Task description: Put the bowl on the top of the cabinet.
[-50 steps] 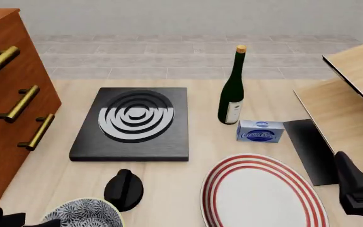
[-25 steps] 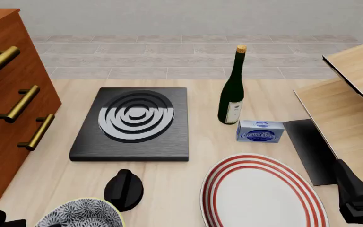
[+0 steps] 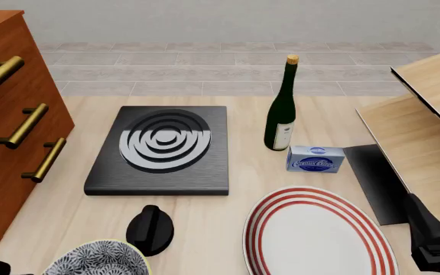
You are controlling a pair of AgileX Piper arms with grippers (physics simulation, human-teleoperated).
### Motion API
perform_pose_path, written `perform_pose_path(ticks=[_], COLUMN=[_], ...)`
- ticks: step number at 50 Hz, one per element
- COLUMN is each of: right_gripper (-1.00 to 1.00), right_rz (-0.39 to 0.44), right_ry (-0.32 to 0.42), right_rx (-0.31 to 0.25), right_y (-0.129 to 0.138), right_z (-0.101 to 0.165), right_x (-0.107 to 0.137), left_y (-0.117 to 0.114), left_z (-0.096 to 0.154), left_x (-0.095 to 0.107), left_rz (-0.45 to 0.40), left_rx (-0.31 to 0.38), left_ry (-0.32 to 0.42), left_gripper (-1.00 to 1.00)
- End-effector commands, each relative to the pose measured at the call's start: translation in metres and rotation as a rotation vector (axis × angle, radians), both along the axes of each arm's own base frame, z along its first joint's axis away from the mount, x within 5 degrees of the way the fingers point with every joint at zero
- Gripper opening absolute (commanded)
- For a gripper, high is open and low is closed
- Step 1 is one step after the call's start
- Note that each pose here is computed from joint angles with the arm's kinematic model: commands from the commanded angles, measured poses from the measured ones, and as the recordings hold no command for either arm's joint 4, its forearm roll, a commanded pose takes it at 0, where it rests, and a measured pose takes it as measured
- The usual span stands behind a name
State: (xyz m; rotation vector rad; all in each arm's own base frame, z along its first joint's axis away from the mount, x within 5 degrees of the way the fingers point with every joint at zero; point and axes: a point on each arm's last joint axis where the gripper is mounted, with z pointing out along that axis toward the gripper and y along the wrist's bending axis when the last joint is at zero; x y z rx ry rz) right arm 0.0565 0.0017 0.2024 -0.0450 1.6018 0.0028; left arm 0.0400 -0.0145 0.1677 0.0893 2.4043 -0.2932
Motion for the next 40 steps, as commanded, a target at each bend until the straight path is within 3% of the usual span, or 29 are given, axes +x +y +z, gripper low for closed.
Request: perform_pose_path(ticks=[1,26,27,40], right_gripper=[1.00,1.00,1.00,1.00], right_rz=[0.000,0.000,0.000,0.000], right_ry=[0.000,0.000,0.000,0.000], right_rx=[0.000,0.000,0.000,0.000], right_y=[0.000,0.000,0.000,0.000], right_z=[0.000,0.000,0.000,0.000], right_x=[0.000,0.000,0.000,0.000], left_y=[0.000,0.000,0.000,0.001], left_z=[-0.005,-0.013,-0.013,-0.003], left_x=[0.000,-0.001,-0.002,-0.001], left_rz=[0.000,-0.013,-0.005,0.015], left_rx=[-0.007,-0.003,-0.007,-0.002], left_ry=[0.009,0.010,0.011,-0.022], left_gripper=[1.00,1.00,-1.00,-1.00])
